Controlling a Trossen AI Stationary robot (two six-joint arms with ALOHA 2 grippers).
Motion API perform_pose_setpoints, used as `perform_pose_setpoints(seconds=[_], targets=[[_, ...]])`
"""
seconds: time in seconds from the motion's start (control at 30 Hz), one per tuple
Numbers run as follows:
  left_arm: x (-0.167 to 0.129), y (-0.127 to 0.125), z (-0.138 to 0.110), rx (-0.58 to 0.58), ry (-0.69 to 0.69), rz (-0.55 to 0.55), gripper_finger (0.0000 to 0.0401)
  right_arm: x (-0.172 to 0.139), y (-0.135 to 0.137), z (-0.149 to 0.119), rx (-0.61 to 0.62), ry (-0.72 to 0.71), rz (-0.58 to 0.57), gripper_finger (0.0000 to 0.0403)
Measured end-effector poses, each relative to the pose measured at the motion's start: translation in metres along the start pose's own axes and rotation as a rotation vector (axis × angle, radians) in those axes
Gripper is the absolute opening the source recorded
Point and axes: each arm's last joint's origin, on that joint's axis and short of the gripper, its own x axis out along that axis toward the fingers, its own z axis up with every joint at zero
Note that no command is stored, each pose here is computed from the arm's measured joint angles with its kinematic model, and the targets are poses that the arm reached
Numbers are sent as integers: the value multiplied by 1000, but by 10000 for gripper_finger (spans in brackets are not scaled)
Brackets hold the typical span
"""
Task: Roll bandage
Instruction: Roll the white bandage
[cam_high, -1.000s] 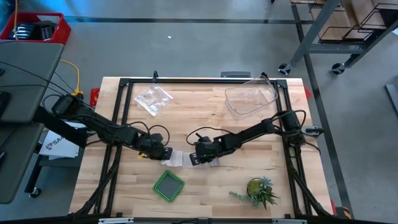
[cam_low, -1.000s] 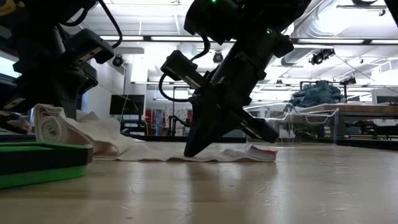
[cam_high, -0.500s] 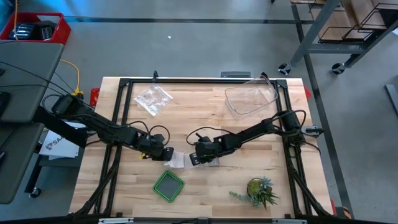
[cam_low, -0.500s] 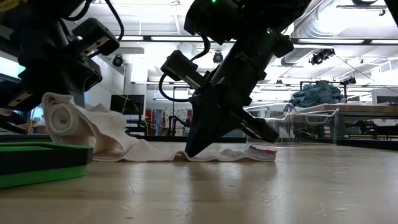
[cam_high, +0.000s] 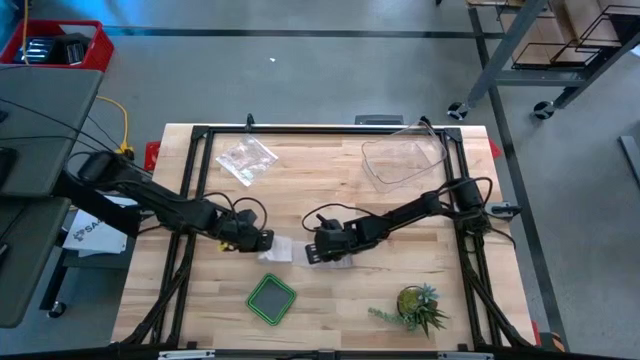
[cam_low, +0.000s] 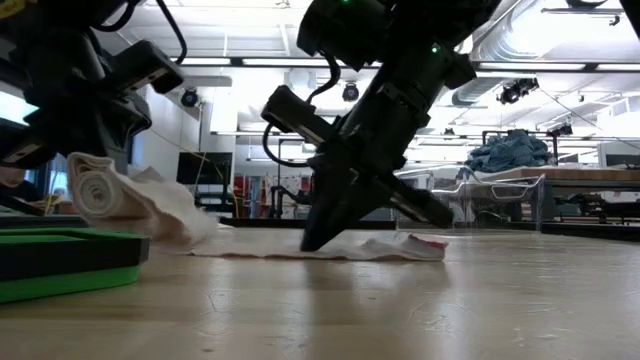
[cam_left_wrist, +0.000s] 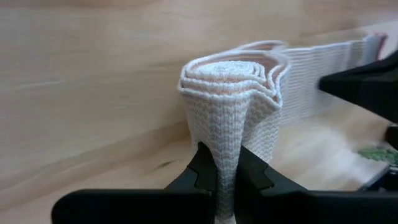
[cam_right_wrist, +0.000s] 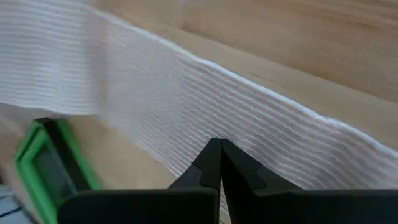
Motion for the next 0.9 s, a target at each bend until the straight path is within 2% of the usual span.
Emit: perform_pose_setpoints(seconds=[0.1,0.6,0.9], targets=[[-6,3,1,2,-8,15,10,-1,-4,-5,3,9,-52,0],[-11,4,3,26,-12,7,10,0,-3,-5,-4,16,-28,0],[-12,-10,-1,124,-3,104,8,0,-3,-5,-3,17,-28,0]])
